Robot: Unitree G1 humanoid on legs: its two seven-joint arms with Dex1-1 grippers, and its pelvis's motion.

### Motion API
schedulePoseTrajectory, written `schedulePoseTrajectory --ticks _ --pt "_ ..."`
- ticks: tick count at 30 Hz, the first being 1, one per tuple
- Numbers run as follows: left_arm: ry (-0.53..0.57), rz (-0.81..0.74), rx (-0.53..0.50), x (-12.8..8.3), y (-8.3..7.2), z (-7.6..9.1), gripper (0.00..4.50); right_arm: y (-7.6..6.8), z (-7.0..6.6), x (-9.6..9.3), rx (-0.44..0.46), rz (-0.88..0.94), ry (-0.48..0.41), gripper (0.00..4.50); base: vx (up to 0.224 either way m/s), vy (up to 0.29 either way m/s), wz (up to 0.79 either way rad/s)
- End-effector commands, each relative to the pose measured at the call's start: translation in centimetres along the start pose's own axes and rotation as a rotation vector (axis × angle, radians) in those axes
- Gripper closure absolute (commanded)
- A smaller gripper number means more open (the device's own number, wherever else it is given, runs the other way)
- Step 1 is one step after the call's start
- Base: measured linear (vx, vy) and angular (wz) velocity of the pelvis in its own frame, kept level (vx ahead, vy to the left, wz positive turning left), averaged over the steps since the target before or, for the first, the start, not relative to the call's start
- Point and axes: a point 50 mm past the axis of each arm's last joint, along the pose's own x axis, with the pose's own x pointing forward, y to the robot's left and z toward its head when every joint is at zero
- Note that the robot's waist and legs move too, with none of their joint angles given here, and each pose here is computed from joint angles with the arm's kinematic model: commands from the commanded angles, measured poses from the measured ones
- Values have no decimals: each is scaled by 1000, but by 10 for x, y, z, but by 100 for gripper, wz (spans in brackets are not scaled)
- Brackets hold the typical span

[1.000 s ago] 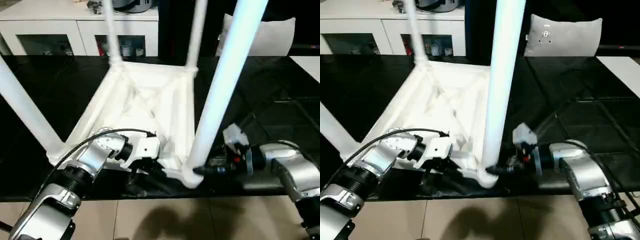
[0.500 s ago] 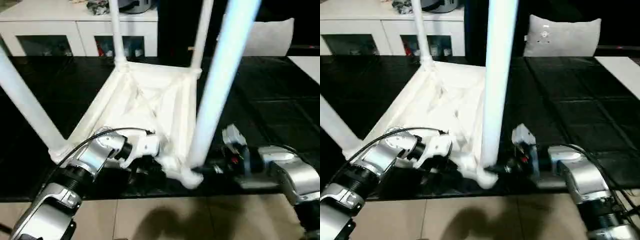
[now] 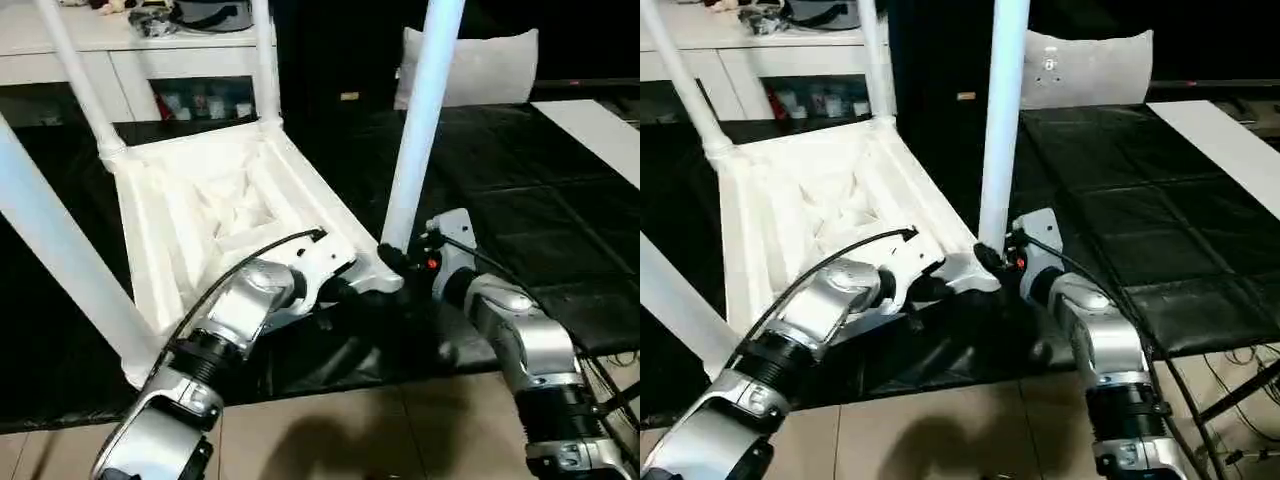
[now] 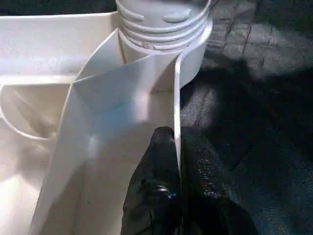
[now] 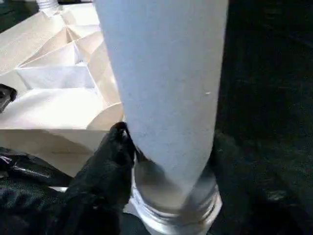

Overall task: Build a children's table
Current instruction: Rotate leg to tighten

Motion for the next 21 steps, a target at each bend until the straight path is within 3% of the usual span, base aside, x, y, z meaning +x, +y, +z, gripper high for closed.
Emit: schedulePoseTrajectory --ticks 1,7,9,12,17,18,21 --pt "-84 -61 54 6 -12 14 450 19 3 4 2 139 -28 166 0 0 0" --pt "-84 -129 157 -5 -8 2 450 5 6 -16 -106 258 -24 116 0 0 0" --pt "-118 -202 240 -11 -9 0 450 -2 5 -25 -170 322 28 92 0 0 0" --pt "-91 -324 306 -20 -11 -7 450 -7 5 -35 -240 425 81 92 0 0 0" --pt "-8 -478 401 -33 -10 -20 450 -10 7 -48 -274 601 116 92 0 0 0" --pt "10 -513 417 -37 -9 -22 450 -10 8 -50 -278 643 122 118 0 0 0" --pt "30 -563 443 -42 -8 -23 450 -9 6 -52 -272 695 150 131 0 0 0"
